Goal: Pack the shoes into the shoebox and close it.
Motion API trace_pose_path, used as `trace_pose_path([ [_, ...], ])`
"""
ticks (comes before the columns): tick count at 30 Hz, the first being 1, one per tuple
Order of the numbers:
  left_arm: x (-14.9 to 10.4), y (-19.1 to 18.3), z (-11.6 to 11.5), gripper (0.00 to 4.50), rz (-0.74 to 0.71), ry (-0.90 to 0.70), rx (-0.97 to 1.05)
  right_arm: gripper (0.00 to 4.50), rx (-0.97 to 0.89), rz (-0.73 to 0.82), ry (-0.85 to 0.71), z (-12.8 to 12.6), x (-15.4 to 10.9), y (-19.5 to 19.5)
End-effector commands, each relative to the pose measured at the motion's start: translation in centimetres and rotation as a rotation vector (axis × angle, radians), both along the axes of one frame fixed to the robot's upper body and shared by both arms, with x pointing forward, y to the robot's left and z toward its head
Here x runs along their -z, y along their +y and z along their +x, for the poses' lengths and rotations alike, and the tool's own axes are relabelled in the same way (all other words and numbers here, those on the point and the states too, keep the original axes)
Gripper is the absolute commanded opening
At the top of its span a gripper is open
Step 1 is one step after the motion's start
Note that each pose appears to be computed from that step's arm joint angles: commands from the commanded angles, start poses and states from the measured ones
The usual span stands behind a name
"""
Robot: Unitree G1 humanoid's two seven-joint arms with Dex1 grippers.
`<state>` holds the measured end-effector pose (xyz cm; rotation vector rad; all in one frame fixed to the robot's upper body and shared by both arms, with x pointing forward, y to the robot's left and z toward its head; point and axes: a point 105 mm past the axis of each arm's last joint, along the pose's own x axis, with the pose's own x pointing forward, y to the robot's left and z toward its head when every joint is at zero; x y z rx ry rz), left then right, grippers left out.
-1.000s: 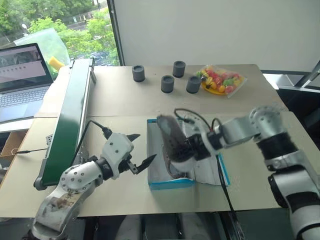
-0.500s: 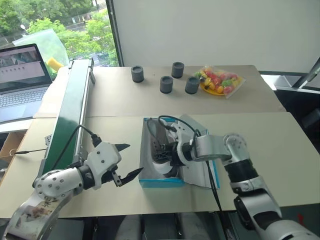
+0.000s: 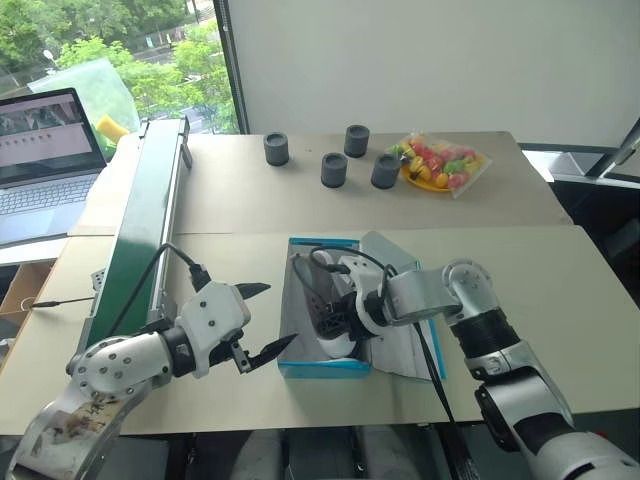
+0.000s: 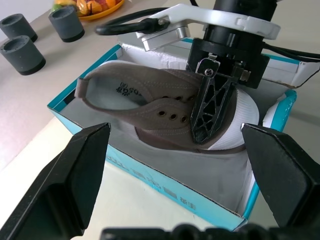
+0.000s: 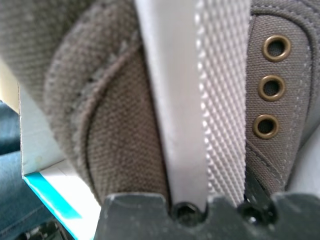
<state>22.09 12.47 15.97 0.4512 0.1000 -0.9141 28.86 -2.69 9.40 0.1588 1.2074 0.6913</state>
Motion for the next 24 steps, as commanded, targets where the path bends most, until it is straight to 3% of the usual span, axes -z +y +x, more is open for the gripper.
trace_pose_path([
  [1,-0.6,-0.3,-0.2,4.48,-0.006,-0.034,0.009,1.12,-0.023,-0.002,-0.008,0.9,-1.2,0.2],
  [12,-0.5,-0.4,0.1,4.48,-0.013,-0.043,-0.003,1.12,0.028,0.087,-0.048,4.1,-7.1,1.5],
  [16,-0.8,-0.5,0.2,4.48,-0.017,-0.053,-0.003,1.12,0.092,0.112,-0.046,4.3,-7.0,1.9],
  [20,-0.9,-0.7,0.0,4.48,-0.024,-0.055,-0.001,1.12,0.285,0.153,-0.025,4.1,-6.6,2.9],
  [24,-0.9,-0.9,-0.3,4.48,-0.030,-0.053,-0.002,1.12,0.495,0.153,0.081,2.0,-4.7,3.0],
])
